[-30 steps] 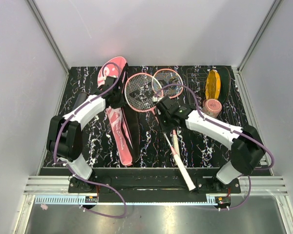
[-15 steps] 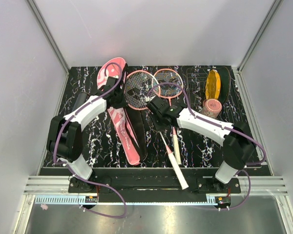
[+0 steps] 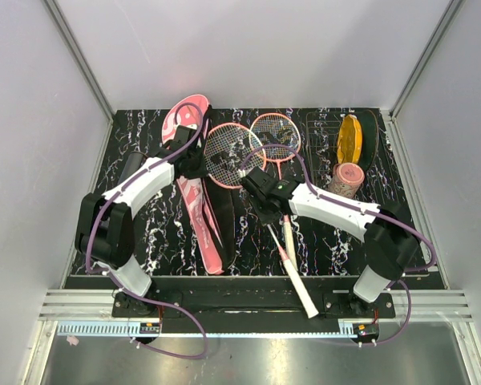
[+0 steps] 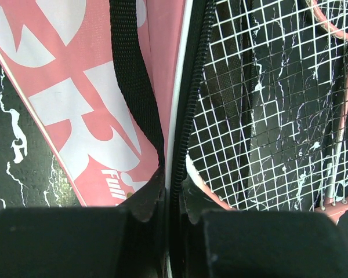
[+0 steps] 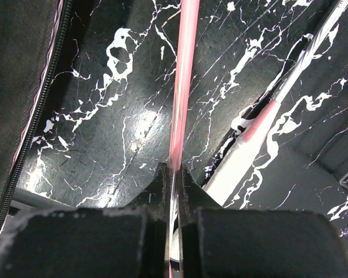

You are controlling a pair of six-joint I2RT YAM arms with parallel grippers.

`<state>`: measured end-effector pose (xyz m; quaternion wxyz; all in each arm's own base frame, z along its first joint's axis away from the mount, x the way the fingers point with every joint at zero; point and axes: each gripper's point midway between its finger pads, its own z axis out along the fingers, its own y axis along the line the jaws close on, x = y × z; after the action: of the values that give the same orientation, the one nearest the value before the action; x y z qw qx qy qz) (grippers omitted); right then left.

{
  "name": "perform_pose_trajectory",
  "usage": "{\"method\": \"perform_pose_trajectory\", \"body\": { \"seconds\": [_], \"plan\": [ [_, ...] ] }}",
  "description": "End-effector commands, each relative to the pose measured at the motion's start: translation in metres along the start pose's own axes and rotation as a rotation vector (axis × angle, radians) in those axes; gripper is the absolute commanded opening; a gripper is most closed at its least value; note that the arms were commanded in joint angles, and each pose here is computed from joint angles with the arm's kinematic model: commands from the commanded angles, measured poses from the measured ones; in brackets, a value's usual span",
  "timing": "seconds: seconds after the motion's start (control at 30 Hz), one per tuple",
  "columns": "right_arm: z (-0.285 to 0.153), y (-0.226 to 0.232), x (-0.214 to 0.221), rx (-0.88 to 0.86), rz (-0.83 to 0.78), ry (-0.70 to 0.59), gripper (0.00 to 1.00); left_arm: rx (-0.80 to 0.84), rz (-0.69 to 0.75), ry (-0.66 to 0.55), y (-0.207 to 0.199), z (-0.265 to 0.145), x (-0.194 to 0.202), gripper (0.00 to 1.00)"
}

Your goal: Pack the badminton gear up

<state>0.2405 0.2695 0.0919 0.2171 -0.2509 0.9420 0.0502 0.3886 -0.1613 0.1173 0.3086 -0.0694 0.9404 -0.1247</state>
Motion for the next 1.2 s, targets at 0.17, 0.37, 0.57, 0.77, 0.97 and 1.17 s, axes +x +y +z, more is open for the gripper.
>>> {"method": "perform_pose_trajectory", "body": {
  "seconds": [0.17, 0.37, 0.57, 0.77, 0.97, 1.17],
  "plan": [
    [-0.021, 0.016, -0.02, -0.025, -0.102, -0.068, 0.0, 0.141, 0.029, -0.125, -0.038, -0.026, -0.039, 0.0],
    [-0.023, 0.003, -0.012, 0.023, -0.135, -0.079, 0.0, 0.009, 0.057, -0.154, -0.019, -0.023, -0.053, 0.0],
    [-0.015, 0.001, -0.026, 0.053, -0.211, -0.1, 0.0, -0.005, 0.036, -0.138, -0.019, -0.017, -0.052, 0.0],
    [-0.019, 0.012, -0.052, 0.04, -0.213, -0.126, 0.0, -0.023, 0.05, -0.156, -0.02, -0.02, -0.052, 0.0],
    [-0.023, 0.014, -0.062, 0.048, -0.21, -0.142, 0.0, 0.006, 0.067, -0.162, -0.034, -0.022, -0.048, 0.0],
    [-0.031, 0.028, -0.093, 0.008, -0.209, -0.223, 0.0, 0.204, 0.082, -0.162, -0.078, -0.026, -0.031, 0.0]
  ]
}}
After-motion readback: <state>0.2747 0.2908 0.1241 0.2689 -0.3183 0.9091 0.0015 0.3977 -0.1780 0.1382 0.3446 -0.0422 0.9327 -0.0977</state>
